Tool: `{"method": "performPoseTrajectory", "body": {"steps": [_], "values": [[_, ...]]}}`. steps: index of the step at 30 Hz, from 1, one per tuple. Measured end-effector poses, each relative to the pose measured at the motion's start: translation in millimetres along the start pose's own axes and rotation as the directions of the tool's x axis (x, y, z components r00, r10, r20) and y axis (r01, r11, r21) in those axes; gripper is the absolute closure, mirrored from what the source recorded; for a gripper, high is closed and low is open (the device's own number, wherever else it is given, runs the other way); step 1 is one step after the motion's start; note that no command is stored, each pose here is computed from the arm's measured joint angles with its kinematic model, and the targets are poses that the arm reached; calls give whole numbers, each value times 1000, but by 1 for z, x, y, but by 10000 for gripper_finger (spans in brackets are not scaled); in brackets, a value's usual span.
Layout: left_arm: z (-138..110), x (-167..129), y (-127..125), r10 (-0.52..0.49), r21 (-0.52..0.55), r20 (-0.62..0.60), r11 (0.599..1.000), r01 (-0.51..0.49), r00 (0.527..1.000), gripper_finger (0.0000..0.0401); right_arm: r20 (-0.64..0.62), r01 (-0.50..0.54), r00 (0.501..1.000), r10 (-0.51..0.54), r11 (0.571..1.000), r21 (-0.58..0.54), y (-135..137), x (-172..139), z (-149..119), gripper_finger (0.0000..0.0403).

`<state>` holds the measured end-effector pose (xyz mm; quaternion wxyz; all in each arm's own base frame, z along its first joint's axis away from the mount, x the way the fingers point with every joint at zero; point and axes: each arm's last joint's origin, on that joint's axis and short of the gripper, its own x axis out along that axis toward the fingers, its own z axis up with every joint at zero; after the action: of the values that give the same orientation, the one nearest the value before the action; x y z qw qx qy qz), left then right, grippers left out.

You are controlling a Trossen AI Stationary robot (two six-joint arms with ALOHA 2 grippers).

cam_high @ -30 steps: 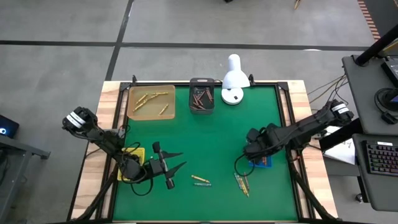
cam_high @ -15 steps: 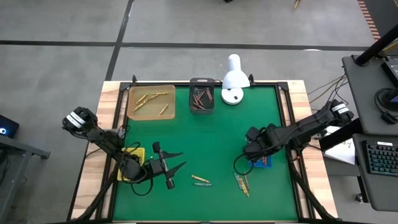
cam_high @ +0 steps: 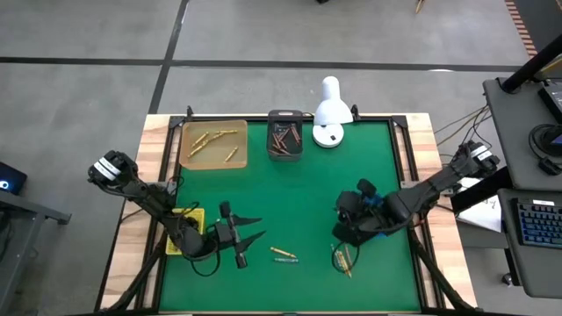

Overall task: Sort crayons
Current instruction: Put the green crayon into the orange bin

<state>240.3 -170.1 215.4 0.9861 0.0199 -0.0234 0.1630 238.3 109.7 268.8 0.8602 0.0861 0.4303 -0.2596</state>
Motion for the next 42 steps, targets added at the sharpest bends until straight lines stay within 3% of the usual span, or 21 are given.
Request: {"method": "performPoseTrajectory", "body": {"steps": [5,10,16,21,30,35,42], "values": [[-8,9,0,-72,-105,-63,992,65,995,250,156,-48,986,64,993,-104,15,-10,2,293],[-13,22,-3,-161,-34,-198,987,157,967,250,256,-50,963,84,989,-137,22,-14,7,292],[-24,25,-7,-249,69,-386,953,297,888,250,278,-26,958,67,989,-147,22,-13,7,290],[-42,33,-8,-263,114,-446,931,346,855,250,310,1,950,41,991,-134,22,-13,8,297],[-75,61,-8,-392,16,-540,880,475,745,250,318,-9,947,49,992,-125,24,-8,5,288],[-94,71,-12,-416,-12,-595,861,509,688,250,315,-4,948,44,992,-127,23,-6,3,285],[-99,75,-7,-398,-24,-607,875,484,688,250,317,-7,947,46,992,-124,23,-4,2,284]]}}
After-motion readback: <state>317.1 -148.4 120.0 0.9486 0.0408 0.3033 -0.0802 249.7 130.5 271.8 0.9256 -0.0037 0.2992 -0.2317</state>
